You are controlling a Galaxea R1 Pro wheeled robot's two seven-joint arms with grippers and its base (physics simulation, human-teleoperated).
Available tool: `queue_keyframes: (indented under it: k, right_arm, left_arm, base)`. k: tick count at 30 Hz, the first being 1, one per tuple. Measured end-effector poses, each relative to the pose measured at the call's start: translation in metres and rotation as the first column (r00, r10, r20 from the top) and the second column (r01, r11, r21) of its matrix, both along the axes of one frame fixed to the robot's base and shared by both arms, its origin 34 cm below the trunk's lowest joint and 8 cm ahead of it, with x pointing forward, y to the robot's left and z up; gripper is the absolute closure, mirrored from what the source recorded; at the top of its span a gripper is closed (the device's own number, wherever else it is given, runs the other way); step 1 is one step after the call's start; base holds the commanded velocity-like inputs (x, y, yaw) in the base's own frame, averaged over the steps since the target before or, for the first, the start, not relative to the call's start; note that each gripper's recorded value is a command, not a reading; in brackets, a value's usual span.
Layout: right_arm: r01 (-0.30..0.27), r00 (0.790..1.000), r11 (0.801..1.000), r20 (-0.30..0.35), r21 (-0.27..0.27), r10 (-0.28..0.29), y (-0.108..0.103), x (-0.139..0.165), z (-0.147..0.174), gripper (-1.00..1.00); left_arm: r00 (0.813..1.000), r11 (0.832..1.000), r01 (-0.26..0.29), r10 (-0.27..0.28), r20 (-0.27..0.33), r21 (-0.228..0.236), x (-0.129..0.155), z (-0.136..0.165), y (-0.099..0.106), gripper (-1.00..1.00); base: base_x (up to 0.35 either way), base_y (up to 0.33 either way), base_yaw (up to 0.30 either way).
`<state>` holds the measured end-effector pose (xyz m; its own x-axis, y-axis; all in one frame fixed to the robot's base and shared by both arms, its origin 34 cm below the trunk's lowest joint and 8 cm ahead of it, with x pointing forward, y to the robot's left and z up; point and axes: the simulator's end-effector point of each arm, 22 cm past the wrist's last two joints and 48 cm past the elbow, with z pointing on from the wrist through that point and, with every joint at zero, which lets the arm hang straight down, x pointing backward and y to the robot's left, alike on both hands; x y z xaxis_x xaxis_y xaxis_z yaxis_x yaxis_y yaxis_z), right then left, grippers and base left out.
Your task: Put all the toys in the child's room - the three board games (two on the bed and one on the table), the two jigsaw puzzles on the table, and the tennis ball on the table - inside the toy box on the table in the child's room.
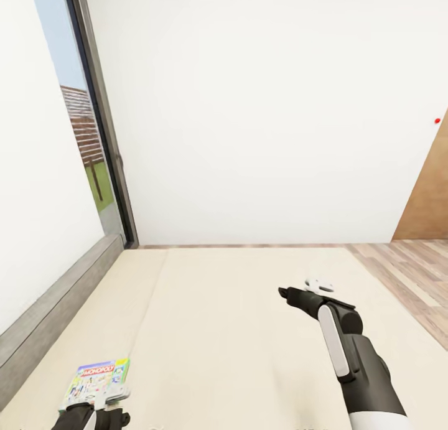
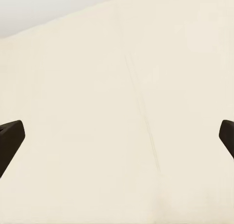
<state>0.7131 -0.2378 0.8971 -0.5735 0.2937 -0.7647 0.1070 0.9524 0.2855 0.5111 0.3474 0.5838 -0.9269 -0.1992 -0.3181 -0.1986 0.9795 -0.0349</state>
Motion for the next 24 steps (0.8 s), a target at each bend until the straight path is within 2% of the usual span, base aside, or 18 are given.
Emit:
queue_keyframes:
  k: [8,9,11,14,18,22,24]
  right_arm:
    - [-0.008,1.0,1.0,-0.001,0.005,0.008,0.002,0.0,0.003,-1.0]
    - [-0.007,1.0,1.0,0.001,0.004,0.007,0.002,0.0,0.004,-1.0]
    - [-0.007,1.0,1.0,0.0,0.004,0.007,0.002,0.0,0.003,-1.0]
    - [-0.009,1.0,1.0,-0.003,0.005,0.009,0.003,0.001,0.002,-1.0]
    - [-0.012,1.0,1.0,-0.009,0.006,0.012,0.005,0.0,-0.001,-1.0]
    - [-0.042,0.999,0.999,-0.027,-0.002,0.042,0.016,-0.001,-0.005,-1.0]
    - [-0.084,0.995,0.996,-0.051,-0.012,0.084,0.031,-0.005,-0.01,-1.0]
  left_arm:
    - [1.0,1.0,-0.007,0.008,-0.024,0.024,-0.008,-0.007,0.006,-1.0]
    - [1.0,0.998,-0.006,0.005,0.005,0.064,0.02,0.008,0.014,-1.0]
    - [1.0,0.996,-0.003,0.0,0.025,0.086,0.037,0.018,0.019,-1.0]
    - [0.999,0.993,0.015,-0.02,0.037,0.121,0.049,0.024,0.024,-1.0]
    - [0.999,0.991,0.025,-0.03,0.041,0.132,0.053,0.025,0.023,-1.0]
    - [0.998,0.99,0.027,-0.034,0.047,0.141,0.054,0.024,0.027,-1.0]
    - [0.998,0.989,0.029,-0.036,0.045,0.144,0.053,0.023,0.028,-1.0]
  base:
    - [0.0,0.0,0.0]
    - [0.0,0.0,0.0]
    - [0.0,0.0,0.0]
    - [0.0,0.0,0.0]
    - [0.0,0.0,0.0]
    - [0.0,0.0,0.0]
    - [0.0,0.0,0.0]
